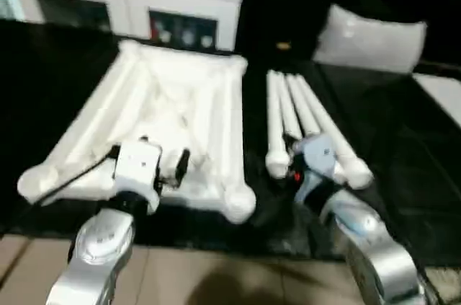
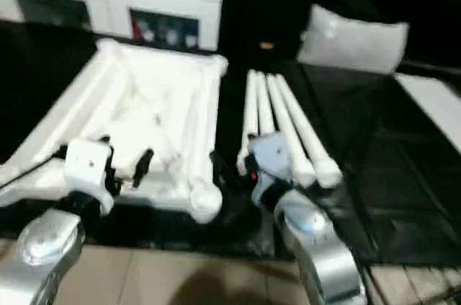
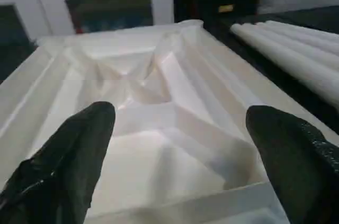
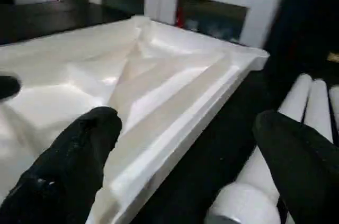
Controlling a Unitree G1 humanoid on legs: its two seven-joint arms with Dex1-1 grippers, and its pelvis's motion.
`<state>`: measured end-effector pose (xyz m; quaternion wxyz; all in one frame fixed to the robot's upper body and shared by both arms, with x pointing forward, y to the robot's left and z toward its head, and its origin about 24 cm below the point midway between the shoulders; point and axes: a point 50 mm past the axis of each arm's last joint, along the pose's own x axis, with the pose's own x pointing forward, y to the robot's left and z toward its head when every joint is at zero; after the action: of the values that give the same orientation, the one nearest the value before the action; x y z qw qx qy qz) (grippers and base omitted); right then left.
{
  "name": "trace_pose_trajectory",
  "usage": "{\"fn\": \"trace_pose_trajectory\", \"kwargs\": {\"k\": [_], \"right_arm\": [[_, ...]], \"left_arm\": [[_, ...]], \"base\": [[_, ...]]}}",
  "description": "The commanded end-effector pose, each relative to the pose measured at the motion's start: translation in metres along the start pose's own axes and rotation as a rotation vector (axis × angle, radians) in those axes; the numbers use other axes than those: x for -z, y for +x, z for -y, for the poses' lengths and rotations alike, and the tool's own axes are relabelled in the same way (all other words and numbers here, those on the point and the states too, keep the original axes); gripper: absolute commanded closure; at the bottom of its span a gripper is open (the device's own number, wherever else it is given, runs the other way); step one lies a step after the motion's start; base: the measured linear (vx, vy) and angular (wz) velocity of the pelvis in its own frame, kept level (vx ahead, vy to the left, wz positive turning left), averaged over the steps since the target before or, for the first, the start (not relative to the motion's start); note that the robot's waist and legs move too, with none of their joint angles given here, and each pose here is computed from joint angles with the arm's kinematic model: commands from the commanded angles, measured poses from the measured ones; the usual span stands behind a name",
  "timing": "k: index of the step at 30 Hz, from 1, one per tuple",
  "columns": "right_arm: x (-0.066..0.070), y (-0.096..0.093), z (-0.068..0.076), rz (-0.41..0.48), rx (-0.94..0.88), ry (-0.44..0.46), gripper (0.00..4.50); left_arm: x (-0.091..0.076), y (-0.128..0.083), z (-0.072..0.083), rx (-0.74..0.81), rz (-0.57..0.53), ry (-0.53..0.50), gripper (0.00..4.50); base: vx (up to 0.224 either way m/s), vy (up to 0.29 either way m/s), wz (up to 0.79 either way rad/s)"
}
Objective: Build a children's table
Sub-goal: Move to table, then move table base
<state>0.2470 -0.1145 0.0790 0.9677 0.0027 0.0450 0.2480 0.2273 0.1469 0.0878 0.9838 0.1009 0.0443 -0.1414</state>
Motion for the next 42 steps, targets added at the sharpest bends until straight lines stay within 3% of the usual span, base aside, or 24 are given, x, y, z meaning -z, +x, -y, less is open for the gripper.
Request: {"fn": "trace_pose_trajectory", "kwargs": {"k": [1,3,8,11,14,20,23,27,32,39,42], "right_arm": [[-0.004,-0.004,0.006,0.032,0.019,0.018,0.0],[-0.005,-0.009,0.005,0.045,0.009,0.059,0.0],[-0.004,-0.018,0.012,0.011,0.066,-0.028,0.0],[0.001,-0.022,0.012,-0.079,-0.005,-0.052,0.0],[-0.001,-0.023,0.016,-0.093,-0.042,-0.084,0.0],[-0.007,-0.028,0.021,-0.183,-0.309,-0.187,0.0],[-0.006,-0.036,0.025,-0.24,-0.403,-0.21,0.0],[-0.006,-0.045,0.028,-0.288,-0.497,-0.25,0.0],[-0.012,-0.048,0.022,-0.283,-0.608,-0.213,0.0],[-0.007,-0.05,0.014,-0.328,-0.658,-0.166,0.0],[-0.007,-0.047,0.013,-0.305,-0.651,-0.076,0.0]], "left_arm": [[-0.006,0.001,0.004,0.057,0.019,0.018,0.06],[-0.007,0.002,0.007,0.107,0.02,0.008,0.06],[-0.009,0.004,0.014,0.26,0.018,-0.02,0.06],[-0.01,0.007,0.016,0.345,0.006,-0.041,0.06],[-0.01,0.009,0.017,0.424,-0.012,-0.05,0.22],[-0.004,0.02,0.017,0.714,-0.062,0.074,0.67],[-0.006,0.023,0.019,0.856,-0.061,0.017,0.82],[-0.006,0.025,0.021,0.985,-0.103,0.061,1.11],[0.006,0.033,0.007,1.069,-0.233,0.305,1.44],[0.01,0.037,-0.006,1.106,-0.305,0.333,2.17],[0.011,0.042,-0.008,1.108,-0.298,0.352,2.4]], "base": [[0.092,-0.042,-0.03],[0.099,0.024,-0.04],[0.105,0.077,0.0],[0.017,0.039,0.0],[-0.026,-0.008,0.0],[-0.064,-0.031,0.0],[0.0,0.0,0.0],[0.0,0.0,0.0],[0.0,0.0,0.0],[0.0,0.0,0.0],[0.0,0.0,0.0]]}}
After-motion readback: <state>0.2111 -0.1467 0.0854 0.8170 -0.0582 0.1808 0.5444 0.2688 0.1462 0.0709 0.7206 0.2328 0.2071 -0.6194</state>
